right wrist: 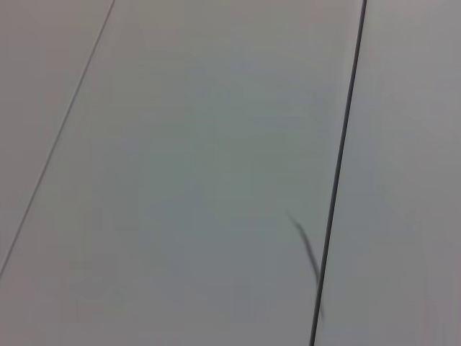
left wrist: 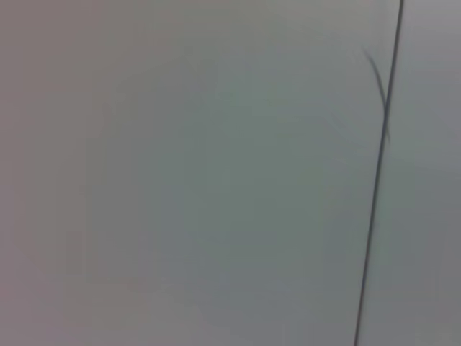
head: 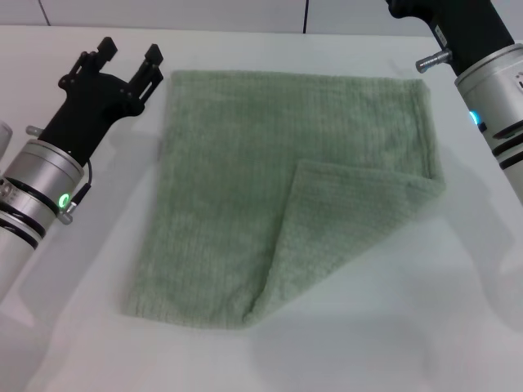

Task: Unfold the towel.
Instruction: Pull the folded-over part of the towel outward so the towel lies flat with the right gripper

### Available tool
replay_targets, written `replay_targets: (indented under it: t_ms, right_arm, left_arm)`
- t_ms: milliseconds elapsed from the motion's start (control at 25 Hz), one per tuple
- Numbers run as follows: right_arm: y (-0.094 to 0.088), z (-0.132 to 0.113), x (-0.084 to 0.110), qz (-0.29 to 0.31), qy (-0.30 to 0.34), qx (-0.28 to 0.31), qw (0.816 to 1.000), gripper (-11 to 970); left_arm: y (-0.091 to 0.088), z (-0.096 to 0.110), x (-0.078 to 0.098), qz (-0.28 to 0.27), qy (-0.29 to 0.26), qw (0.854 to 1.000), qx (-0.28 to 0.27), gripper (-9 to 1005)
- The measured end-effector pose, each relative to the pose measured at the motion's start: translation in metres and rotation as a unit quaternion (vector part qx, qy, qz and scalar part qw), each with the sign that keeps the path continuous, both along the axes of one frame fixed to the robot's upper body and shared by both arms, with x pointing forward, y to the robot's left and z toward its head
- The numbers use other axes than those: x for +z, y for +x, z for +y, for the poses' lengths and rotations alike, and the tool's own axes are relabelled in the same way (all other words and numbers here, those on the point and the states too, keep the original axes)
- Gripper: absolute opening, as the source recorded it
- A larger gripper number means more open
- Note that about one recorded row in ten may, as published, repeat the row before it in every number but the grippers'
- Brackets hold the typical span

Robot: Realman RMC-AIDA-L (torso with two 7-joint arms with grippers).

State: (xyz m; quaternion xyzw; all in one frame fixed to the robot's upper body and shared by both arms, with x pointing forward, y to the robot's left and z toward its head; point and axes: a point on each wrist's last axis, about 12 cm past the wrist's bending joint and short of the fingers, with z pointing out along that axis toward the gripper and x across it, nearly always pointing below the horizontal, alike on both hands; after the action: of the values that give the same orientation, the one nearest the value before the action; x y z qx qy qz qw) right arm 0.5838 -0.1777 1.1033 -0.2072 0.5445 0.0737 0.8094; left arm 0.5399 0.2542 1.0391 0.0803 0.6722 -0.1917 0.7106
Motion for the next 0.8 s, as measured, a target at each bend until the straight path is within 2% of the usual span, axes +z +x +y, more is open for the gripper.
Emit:
replay_targets:
  t_ms: [320,800]
  right_arm:
    - [0.0032,0.0002,-0.0005,0.002,-0.010,0.002,1.000,785]
    - [0.0072,0.0016,0.0019,-0.002,-0.013,0.003,1.000,785]
  left_arm:
    - [0.0003,0.0080,0.0013,-0.004,-0.006,1.000,0.019,728]
    - [0.0030,0.0080,0.0040,-0.009,-0.006,1.000,0.018,729]
